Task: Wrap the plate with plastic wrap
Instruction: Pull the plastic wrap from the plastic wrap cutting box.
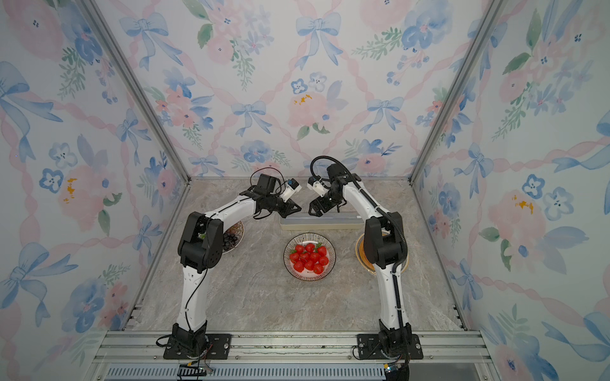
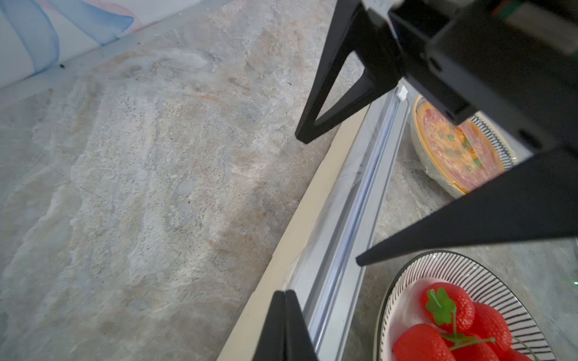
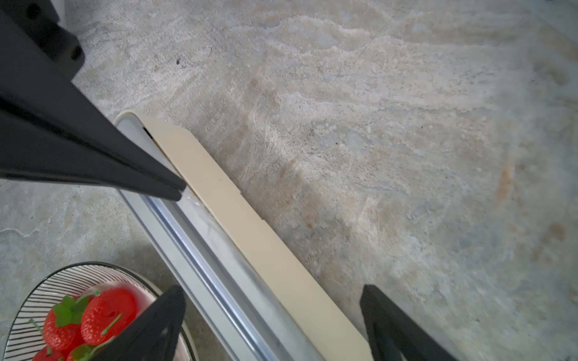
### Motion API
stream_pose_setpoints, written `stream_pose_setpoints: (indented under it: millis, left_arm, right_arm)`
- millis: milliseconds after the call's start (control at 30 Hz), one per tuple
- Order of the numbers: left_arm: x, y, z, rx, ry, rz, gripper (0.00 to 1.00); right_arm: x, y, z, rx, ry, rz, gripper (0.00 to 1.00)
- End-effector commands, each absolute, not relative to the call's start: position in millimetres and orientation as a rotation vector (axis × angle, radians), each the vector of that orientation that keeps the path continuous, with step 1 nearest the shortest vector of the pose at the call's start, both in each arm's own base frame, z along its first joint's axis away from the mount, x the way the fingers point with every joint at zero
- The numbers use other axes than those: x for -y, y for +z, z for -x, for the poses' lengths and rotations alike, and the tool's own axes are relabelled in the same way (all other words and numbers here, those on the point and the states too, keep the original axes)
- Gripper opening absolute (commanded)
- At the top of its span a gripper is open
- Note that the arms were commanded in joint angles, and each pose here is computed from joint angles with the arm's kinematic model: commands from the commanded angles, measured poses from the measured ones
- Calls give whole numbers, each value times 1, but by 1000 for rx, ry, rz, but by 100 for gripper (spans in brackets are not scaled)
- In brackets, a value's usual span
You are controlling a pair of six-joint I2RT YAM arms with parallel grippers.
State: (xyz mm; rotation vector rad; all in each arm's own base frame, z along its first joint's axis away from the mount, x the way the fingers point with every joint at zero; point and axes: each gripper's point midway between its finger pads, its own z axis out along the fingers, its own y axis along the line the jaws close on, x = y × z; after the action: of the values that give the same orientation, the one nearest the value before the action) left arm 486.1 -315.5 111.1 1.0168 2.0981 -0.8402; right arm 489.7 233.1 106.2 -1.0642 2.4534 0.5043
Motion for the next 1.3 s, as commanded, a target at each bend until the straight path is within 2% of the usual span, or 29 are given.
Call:
stream_pose_setpoints:
  millis: [0, 433, 600, 1067, 1267]
  left_arm:
    - [314, 140, -481, -2032, -853, -1035, 0]
    - [311, 140, -484, -2038, -824, -1028, 0]
    - [311, 139, -485, -2041, -820, -1026, 0]
    - [310, 137, -488, -2049, -797, -1020, 0]
    - [309, 137, -489, -2049, -794, -1018, 0]
  right_arm:
    - [-241, 101, -485, -2473, 508, 1110, 90]
    - [-212, 88, -497, -2572, 457, 998, 76]
    - [-193, 78, -493, -2625, 378, 1026, 74]
    - [-136, 68, -498, -2743, 338, 854, 46]
    - [-124, 61, -494, -2776, 347, 849, 38]
